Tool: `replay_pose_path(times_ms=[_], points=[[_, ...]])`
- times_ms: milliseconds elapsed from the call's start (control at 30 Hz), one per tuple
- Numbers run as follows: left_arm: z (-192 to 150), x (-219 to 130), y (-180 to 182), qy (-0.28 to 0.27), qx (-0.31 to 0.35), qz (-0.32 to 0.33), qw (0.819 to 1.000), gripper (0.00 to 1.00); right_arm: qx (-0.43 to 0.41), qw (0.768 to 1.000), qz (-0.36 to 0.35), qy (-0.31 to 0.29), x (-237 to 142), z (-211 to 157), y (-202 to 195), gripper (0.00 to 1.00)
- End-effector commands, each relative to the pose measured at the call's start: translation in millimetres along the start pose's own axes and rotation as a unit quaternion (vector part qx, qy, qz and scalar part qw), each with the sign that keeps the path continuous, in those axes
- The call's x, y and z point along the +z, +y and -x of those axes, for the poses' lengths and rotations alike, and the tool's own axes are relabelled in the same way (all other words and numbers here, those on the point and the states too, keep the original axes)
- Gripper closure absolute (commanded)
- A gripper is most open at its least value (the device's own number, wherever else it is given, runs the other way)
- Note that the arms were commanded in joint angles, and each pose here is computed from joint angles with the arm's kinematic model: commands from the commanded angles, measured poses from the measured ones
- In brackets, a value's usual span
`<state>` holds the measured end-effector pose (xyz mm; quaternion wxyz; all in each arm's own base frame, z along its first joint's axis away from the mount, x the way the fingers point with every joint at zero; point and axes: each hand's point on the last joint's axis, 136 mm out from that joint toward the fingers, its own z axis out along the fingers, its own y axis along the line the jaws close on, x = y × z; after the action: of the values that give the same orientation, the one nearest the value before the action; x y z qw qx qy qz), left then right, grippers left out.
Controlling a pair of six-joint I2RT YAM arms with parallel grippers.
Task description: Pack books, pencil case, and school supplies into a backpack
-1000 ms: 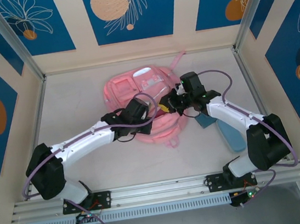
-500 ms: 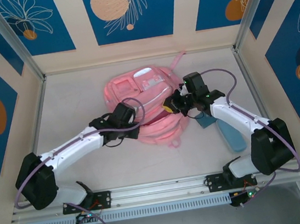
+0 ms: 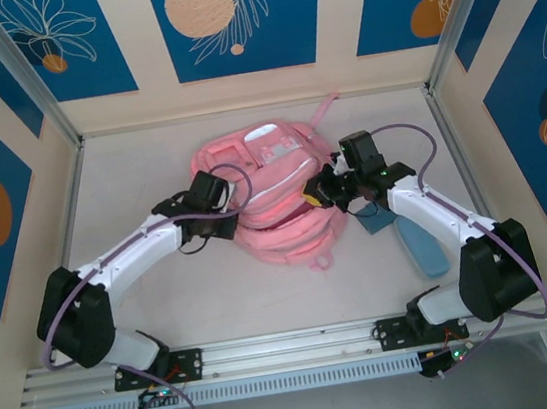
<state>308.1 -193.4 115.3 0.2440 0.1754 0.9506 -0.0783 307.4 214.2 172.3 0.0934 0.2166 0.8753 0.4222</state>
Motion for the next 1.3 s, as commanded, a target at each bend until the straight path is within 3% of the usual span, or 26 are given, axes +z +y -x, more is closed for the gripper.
replay_pose_path(times_ms=[0,167,333,633,900,1067,1167,1267], points=[[13,-2,27,0.0,0.029,0.038,0.999,1.0,-0.025,1.0,0.008,-0.015,-23,2,12,1.0],[19,5,36,0.015,0.055,0.02,0.998,1.0,-0.028,0.999,0.004,-0.017,-27,3,12,1.0],[34,11,40,0.02,0.038,-0.009,0.999,1.0,-0.024,0.999,-0.018,-0.021,-29,5,7,1.0],[63,37,62,0.004,0.023,0.008,1.0,1.0,-0.026,1.0,-0.012,-0.013,-29,4,9,1.0],[68,31,83,-0.017,-0.041,0.045,0.998,1.0,-0.037,0.999,0.024,0.031,-18,-3,22,1.0],[45,12,109,-0.028,-0.1,0.083,0.991,1.0,-0.05,0.996,0.027,0.075,1,-13,28,1.0],[27,3,114,-0.028,-0.128,0.082,0.988,0.95,-0.067,0.993,0.022,0.099,13,-20,32,0.87],[11,-6,115,-0.027,-0.147,0.081,0.985,0.75,-0.076,0.992,-0.002,0.103,16,-21,28,0.61]])
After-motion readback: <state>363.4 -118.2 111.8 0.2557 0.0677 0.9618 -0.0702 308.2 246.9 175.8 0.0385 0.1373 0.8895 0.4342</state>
